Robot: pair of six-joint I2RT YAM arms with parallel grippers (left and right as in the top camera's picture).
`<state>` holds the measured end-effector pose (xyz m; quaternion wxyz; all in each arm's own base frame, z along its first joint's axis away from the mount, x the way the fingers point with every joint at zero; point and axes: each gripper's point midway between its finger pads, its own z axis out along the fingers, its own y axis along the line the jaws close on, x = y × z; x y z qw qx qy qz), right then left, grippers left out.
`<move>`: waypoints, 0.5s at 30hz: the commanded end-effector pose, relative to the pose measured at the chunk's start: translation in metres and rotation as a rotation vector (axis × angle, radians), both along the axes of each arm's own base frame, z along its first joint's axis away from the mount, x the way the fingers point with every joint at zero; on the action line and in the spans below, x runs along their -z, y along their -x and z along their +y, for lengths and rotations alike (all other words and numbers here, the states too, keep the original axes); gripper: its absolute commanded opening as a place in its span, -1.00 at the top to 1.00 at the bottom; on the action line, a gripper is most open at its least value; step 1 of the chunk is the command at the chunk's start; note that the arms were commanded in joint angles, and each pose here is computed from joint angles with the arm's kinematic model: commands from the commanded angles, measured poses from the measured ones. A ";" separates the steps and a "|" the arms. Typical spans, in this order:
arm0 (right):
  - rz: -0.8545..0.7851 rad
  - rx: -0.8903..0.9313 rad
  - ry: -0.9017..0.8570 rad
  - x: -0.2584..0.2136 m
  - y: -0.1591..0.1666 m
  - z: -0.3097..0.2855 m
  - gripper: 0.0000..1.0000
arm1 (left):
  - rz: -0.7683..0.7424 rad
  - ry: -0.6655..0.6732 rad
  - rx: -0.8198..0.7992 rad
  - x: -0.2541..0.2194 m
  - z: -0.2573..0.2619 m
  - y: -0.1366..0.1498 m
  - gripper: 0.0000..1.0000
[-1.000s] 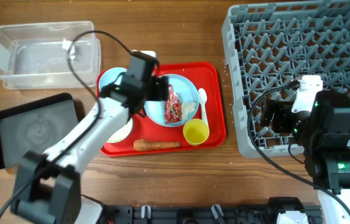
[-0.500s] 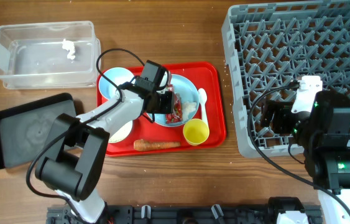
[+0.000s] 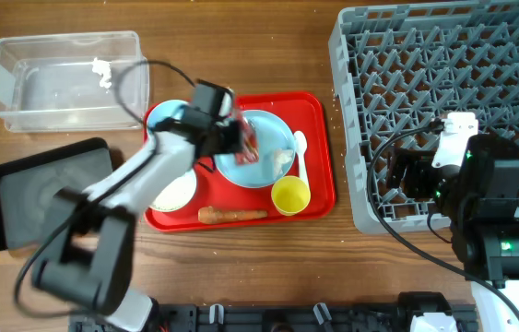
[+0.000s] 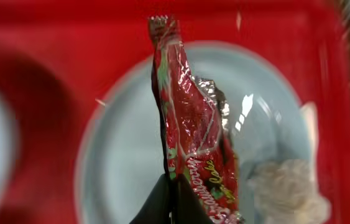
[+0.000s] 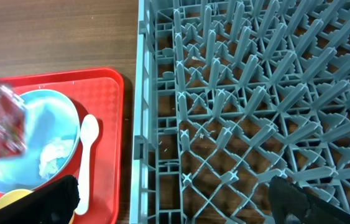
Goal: Sort waste into correct bins and load items into the dishwasher rack
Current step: 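Carry the waste left and drop it into the clear bin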
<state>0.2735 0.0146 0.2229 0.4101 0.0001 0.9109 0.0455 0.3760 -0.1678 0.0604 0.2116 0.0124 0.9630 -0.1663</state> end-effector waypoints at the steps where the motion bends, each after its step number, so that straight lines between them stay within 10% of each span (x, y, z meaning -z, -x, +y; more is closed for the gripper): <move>1: -0.018 0.008 0.016 -0.007 -0.002 -0.003 -0.99 | -0.207 0.017 -0.125 -0.074 0.050 -0.026 0.92; 7: -0.018 0.007 0.017 -0.007 -0.002 -0.003 -0.99 | -0.502 -0.107 -0.488 -0.145 0.193 -0.066 0.92; 15: -0.018 0.007 0.016 -0.007 -0.002 -0.003 -1.00 | -0.546 -0.154 -0.692 -0.107 0.296 -0.098 0.92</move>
